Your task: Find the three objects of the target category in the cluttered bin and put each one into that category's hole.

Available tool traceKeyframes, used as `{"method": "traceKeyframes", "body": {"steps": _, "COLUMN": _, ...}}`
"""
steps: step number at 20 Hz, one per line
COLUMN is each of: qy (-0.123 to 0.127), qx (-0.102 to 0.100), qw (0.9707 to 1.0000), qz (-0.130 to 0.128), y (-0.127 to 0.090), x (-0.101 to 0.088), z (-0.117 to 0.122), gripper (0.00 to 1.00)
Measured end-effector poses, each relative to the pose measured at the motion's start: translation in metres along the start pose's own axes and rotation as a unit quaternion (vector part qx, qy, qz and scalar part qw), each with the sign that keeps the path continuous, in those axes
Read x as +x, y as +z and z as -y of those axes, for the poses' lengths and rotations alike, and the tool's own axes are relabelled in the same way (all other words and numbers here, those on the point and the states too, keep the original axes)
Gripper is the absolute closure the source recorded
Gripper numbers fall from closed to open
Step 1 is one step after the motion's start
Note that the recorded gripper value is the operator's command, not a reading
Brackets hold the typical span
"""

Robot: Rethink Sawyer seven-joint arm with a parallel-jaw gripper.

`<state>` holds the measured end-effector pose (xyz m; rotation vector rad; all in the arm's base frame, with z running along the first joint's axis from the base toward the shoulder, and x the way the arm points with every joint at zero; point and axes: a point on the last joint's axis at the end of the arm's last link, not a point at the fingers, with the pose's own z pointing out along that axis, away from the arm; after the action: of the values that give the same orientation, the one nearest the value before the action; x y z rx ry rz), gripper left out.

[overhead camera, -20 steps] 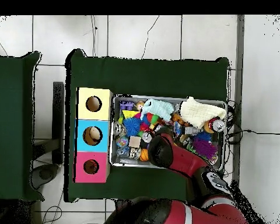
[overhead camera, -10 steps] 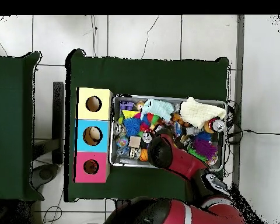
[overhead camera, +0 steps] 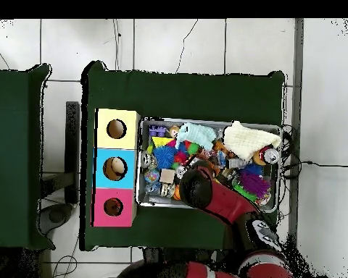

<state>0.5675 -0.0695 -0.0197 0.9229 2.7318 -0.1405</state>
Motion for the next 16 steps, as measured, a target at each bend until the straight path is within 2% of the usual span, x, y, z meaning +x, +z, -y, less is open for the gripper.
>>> {"method": "traceKeyframes", "body": {"steps": 2, "qy": -0.008, "qx": 0.004, "qw": 0.9995, "qz": -0.031, "y": -0.01, "x": 0.013, "z": -0.007, "gripper": 1.0}}
{"method": "traceKeyframes", "body": {"steps": 4, "qy": -0.018, "qx": 0.011, "qw": 0.9966, "qz": -0.08, "y": -0.019, "x": 0.037, "z": -0.012, "gripper": 1.0}}
{"method": "traceKeyframes", "body": {"steps": 6, "qy": -0.021, "qx": 0.016, "qw": 0.9945, "qz": -0.101, "y": -0.024, "x": 0.047, "z": -0.012, "gripper": 1.0}}
{"method": "traceKeyframes", "body": {"steps": 11, "qy": -0.019, "qx": 0.022, "qw": 0.9919, "qz": -0.123, "y": -0.039, "x": 0.057, "z": -0.011, "gripper": 1.0}}
{"method": "traceKeyframes", "body": {"steps": 16, "qy": -0.027, "qx": 0.029, "qw": 0.9881, "qz": -0.149, "y": -0.045, "x": 0.091, "z": -0.011, "gripper": 1.0}}
